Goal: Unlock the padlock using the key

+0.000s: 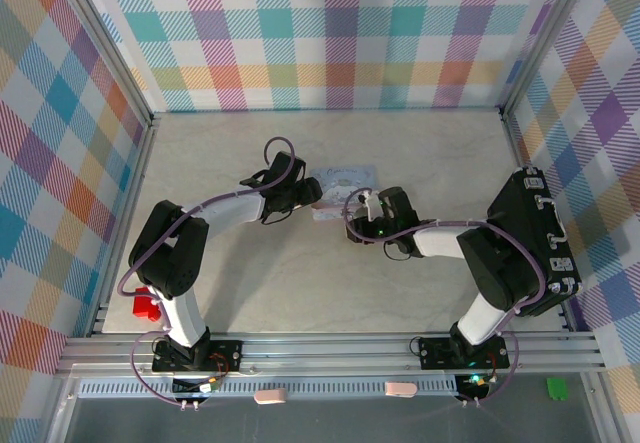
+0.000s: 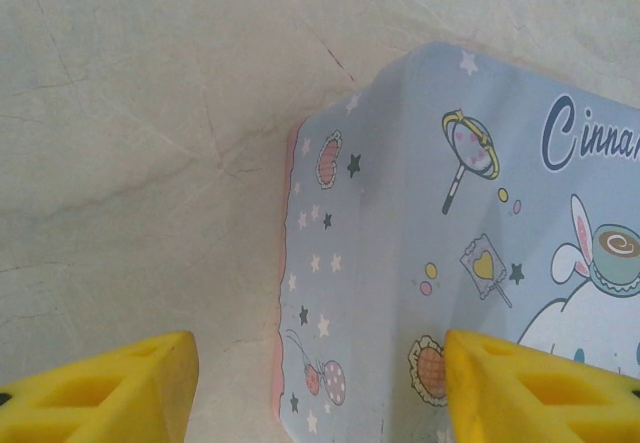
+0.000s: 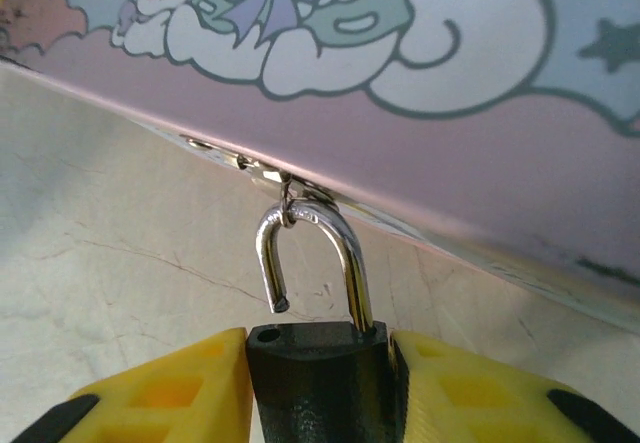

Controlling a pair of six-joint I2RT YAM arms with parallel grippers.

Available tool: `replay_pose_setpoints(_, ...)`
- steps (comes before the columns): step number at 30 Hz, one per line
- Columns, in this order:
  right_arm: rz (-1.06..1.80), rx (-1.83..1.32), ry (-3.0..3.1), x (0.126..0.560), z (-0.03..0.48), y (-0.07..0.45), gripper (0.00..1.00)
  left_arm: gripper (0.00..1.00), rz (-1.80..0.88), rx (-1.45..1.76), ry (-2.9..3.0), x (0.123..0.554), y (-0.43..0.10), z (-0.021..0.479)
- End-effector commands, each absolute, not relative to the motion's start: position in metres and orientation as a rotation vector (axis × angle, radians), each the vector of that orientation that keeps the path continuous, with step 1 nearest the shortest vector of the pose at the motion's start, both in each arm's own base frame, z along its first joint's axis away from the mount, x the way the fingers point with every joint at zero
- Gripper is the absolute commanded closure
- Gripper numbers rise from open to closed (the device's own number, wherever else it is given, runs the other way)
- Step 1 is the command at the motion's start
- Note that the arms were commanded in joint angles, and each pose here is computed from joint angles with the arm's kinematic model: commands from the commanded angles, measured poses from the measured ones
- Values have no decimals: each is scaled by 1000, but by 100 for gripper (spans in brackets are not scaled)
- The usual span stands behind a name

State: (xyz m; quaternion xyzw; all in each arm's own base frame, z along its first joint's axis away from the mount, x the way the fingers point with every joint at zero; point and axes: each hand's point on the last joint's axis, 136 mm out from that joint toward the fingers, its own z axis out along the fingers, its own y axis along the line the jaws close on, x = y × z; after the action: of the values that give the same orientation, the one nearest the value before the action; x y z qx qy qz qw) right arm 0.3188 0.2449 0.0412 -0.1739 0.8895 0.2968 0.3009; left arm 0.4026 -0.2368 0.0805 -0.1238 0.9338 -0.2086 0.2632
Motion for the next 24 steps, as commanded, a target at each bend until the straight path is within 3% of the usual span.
replay_pose_setpoints(1,887,-429,2404,305,33,243,59,36,-266,-408,2713,363,-191,25)
replay_pose_setpoints(5,911,-401,2387,303,32,240,50,37,-273,-411,2714,362,-191,24)
replay_pose_setpoints(9,937,-381,2388,304,31,237,49,37,-279,-409,2717,361,-192,23)
replay_pose_setpoints(24,1024,-449,2377,316,20,258,59,38,-299,-413,2719,360,-194,24)
